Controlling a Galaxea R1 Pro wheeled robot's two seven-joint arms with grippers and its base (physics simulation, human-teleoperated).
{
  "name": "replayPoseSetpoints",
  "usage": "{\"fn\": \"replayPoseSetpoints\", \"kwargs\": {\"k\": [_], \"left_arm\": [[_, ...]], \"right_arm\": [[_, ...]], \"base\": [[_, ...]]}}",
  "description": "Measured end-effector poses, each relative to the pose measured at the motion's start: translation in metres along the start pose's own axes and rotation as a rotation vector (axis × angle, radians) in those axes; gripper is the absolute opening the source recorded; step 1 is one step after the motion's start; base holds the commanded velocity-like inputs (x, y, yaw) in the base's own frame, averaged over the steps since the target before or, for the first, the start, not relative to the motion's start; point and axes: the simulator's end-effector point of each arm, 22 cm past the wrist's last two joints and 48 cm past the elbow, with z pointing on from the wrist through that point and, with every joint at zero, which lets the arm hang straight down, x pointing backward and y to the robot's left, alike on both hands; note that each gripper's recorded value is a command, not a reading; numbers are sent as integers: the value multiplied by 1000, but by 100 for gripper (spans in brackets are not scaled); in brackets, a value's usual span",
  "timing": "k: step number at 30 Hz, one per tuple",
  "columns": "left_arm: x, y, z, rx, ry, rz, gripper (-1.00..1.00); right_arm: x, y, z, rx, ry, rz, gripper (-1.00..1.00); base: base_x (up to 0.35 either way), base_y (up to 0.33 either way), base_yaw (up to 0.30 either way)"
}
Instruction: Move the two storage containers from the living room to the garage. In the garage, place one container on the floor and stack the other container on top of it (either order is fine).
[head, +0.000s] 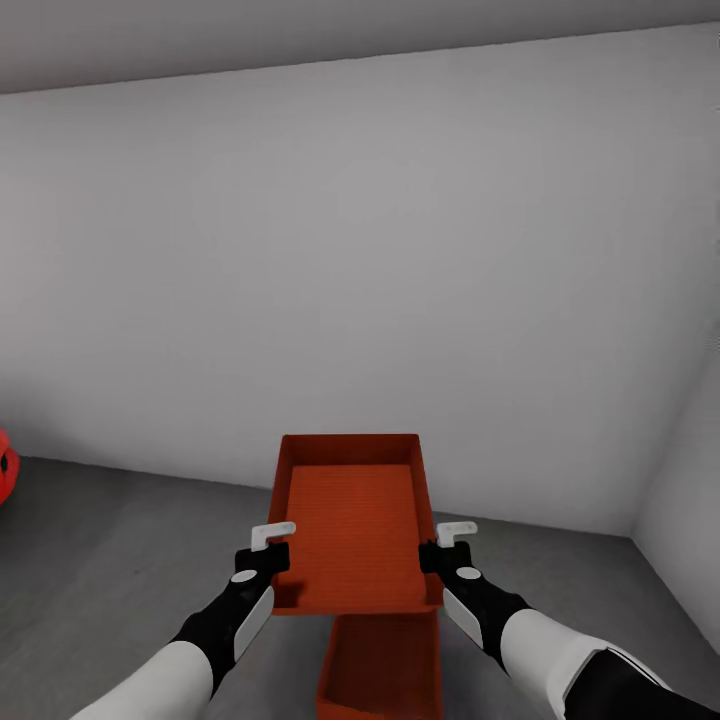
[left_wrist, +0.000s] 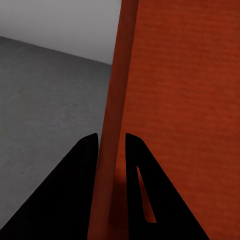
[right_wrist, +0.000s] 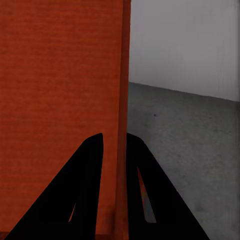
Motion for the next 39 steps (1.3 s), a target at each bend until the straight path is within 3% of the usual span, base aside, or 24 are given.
{"fn": "replayPoseSetpoints", "kwargs": {"k": [10,18,39], "left_arm": [[0,0,0,0,0,-1,-100],[0,2,1,5,-1,0,-100],[0,2,1,3,-1,0,-100]], "right_arm": [[0,0,0,0,0,-1,-100],[0,2,0,-1,0,2,-100],[0,2,0,0,-1,2,-100]], "base": [[189,229,-9],[44,42,-22],[0,0,-227]]}}
